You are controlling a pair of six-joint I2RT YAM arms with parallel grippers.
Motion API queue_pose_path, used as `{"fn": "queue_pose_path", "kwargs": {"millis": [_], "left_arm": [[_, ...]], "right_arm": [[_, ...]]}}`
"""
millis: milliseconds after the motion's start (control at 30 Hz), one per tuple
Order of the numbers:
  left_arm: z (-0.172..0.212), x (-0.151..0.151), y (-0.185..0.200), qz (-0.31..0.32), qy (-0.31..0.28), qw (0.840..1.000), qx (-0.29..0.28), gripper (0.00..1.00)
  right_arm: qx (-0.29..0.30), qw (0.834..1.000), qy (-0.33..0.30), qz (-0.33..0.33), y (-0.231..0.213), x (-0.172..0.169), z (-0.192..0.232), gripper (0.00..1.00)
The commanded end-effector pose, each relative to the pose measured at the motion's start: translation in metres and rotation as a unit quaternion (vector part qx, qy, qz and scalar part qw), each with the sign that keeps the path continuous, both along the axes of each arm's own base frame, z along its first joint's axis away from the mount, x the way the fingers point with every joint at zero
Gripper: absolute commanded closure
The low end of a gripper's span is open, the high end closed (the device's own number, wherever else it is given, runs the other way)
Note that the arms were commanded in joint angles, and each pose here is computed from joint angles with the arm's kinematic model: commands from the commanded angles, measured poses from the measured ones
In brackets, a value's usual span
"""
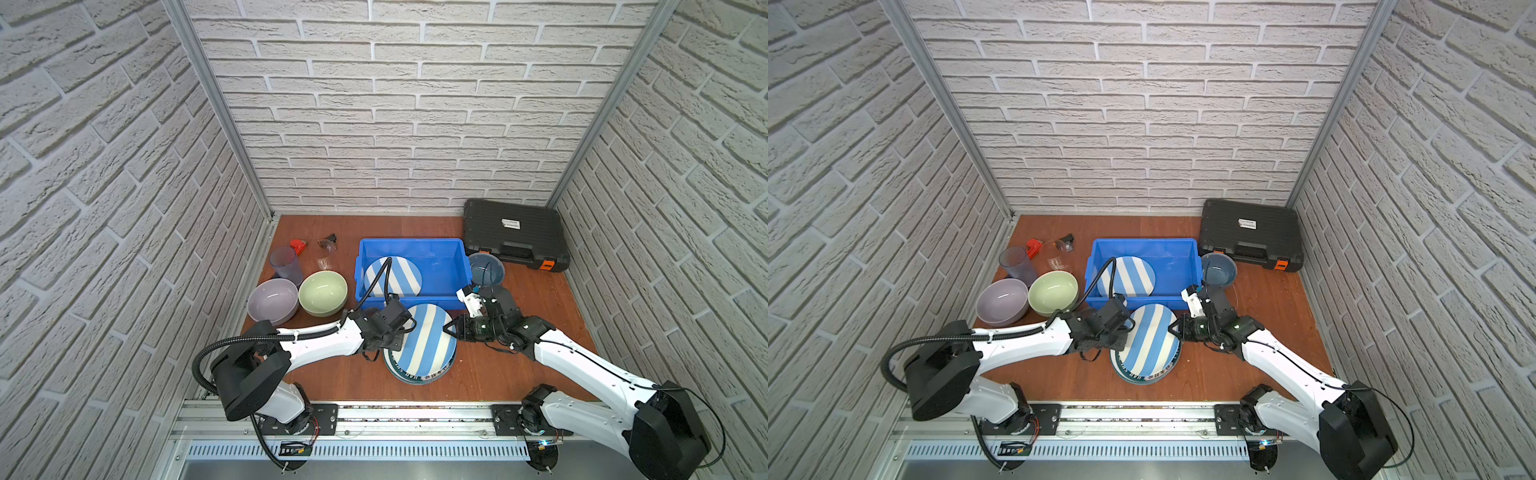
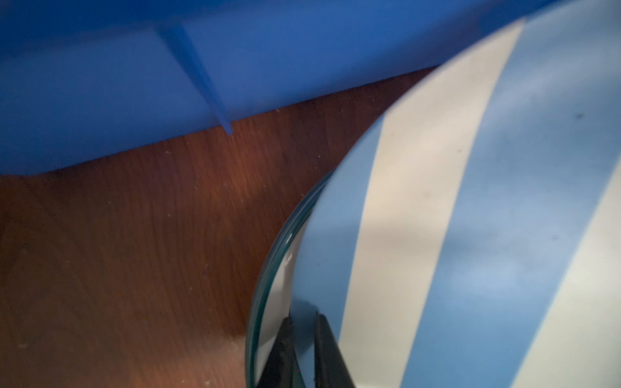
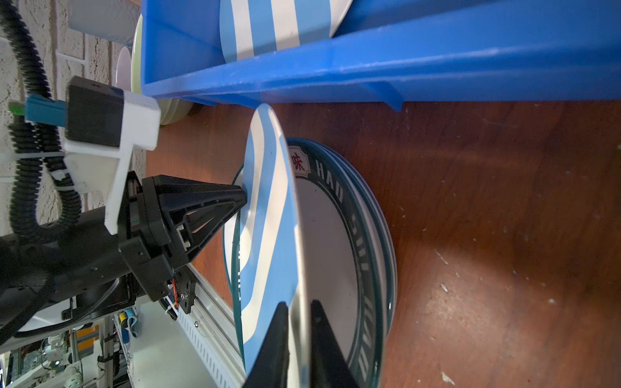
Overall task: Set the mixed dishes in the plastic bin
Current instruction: 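Close the right gripper on the top striped plate edge while the left steadies the stack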
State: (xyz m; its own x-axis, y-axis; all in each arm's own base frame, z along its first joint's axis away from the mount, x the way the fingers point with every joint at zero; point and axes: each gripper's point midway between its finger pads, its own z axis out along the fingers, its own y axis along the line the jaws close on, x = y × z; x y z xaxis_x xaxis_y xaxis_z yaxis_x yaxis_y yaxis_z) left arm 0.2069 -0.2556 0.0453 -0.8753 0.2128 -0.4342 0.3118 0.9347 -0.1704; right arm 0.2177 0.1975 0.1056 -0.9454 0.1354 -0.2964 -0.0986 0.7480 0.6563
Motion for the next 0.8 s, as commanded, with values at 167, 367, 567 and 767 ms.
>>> {"fn": "queue_pose_path", "kwargs": {"millis": [167,367,567,767], "left_arm": [[0.008,-0.001,-0.005,-0.003,0.005,1.000,-0.003,0.86],[0.027,0.002,-0.002,0.008,-0.010,1.000,-0.012,0.80],[0.052,0.000,0.011,0.010,-0.025,1.000,-0.004,0.66],[0.079,0.004,0.032,0.032,-0.049,0.998,-0.023,0.49]], "right_arm": [[0.014,1.000,-0.024,0.008,0.006,0.006,0.008,0.90],[0.015,1.000,-0.023,0.015,0.008,0.006,0.010,0.94],[0.015,0.999,-0.034,0.026,0.009,0.006,0.021,0.94],[0.015,0.998,-0.040,0.052,0.012,0.001,0.035,0.94]]}}
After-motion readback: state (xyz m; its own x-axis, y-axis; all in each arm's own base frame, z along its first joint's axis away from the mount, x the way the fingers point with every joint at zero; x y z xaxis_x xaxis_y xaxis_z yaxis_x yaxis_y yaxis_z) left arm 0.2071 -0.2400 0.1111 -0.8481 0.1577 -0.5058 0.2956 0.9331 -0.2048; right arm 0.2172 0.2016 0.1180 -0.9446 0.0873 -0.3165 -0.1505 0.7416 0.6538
